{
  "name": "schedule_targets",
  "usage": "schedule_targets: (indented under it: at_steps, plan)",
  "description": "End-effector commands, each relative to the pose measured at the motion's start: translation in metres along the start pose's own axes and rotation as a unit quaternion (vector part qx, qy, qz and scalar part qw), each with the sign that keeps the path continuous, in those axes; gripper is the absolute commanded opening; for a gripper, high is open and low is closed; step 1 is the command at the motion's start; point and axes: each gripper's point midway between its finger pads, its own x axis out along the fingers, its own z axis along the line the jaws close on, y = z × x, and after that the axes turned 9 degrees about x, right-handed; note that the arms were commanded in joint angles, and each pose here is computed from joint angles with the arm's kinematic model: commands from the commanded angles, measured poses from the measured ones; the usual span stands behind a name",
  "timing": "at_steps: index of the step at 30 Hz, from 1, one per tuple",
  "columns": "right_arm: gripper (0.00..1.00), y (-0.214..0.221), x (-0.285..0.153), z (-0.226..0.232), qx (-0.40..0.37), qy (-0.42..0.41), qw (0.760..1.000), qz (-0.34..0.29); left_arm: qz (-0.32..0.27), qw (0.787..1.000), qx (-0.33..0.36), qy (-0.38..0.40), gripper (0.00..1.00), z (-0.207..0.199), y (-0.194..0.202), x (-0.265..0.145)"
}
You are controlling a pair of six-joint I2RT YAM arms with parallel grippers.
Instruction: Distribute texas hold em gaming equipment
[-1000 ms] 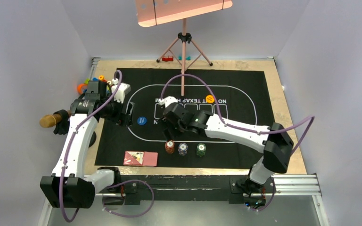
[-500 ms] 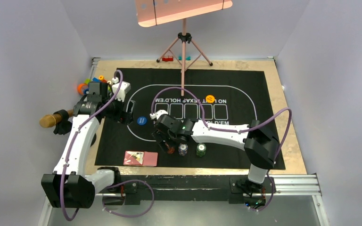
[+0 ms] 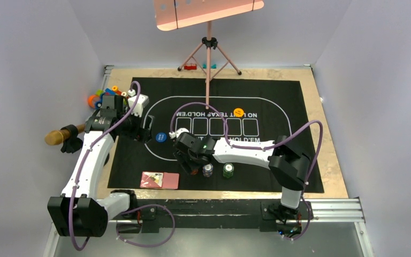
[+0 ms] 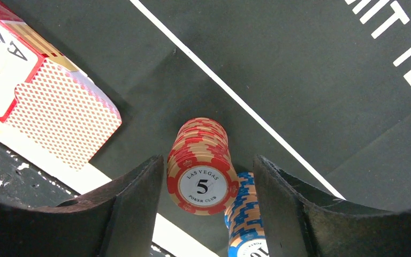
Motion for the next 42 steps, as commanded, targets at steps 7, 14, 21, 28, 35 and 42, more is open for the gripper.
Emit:
schedule_targets:
  at_steps: [7,14,21,28,35,42]
  plan:
    - [0.46,-0.007,-0.003,0.008,0.014,-0.008,1.0,-0.013,-0.019,0.999,0.015,-0.029,1.0,0.012,-0.006,-0.003]
    - [0.15,-0.022,-0.019,0.01,0.02,-0.01,0.999,-0.029,-0.016,0.999,0.018,-0.034,1.0,0.013,-0.004,-0.003]
    - [0.02,-0.066,-0.039,0.015,0.011,-0.006,0.997,-0.071,-0.016,0.999,0.021,-0.031,1.0,0.012,-0.002,-0.003]
    - [0.0,-0.101,-0.02,0.002,0.024,0.004,0.997,-0.074,-0.015,0.999,0.024,-0.037,1.0,0.013,-0.002,-0.006]
    - [0.0,-0.14,0.03,-0.017,0.036,0.018,0.996,-0.084,-0.013,0.999,0.024,-0.041,1.0,0.014,-0.001,-0.008]
    - [0.0,-0.166,0.066,-0.01,0.041,0.009,0.995,-0.094,-0.017,0.998,0.013,-0.066,1.0,0.021,-0.001,-0.012]
